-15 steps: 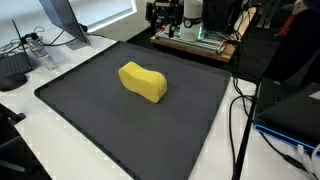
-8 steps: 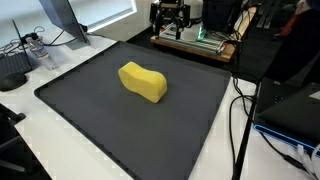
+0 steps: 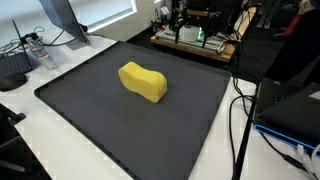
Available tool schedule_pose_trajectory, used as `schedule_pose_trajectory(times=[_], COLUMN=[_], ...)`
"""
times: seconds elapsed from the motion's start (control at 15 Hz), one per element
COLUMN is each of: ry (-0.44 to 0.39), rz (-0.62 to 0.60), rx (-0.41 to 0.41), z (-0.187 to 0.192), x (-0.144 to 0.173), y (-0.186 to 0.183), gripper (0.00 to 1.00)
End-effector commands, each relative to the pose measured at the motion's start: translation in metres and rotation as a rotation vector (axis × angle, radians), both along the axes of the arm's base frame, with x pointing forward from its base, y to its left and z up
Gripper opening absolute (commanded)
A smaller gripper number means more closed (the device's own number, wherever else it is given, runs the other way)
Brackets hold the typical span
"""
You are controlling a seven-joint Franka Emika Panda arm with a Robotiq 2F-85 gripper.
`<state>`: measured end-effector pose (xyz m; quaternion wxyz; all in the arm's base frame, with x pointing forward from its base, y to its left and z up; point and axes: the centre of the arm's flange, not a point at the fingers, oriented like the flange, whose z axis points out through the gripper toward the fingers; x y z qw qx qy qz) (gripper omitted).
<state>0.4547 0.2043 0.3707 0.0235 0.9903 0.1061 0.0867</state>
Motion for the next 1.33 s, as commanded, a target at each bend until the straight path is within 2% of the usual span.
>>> schedule_pose_trajectory(times=[0.0, 0.33, 0.6, 1.0, 1.27], ry=[0.076, 0.185, 0.262, 0.335, 0.399], rz=[0.039, 0.1, 0.119, 0.068, 0.13], rx=[-0.088, -0.22, -0.308, -0.386, -0.396], z=[0.006, 0.008, 0.002, -0.015, -0.026], x=[0.045, 0.09, 0.124, 0.179, 0.211], y=[0.039, 0.083, 0.103, 0.095, 0.081], gripper=[1.0, 1.0, 1.0, 1.0, 1.0])
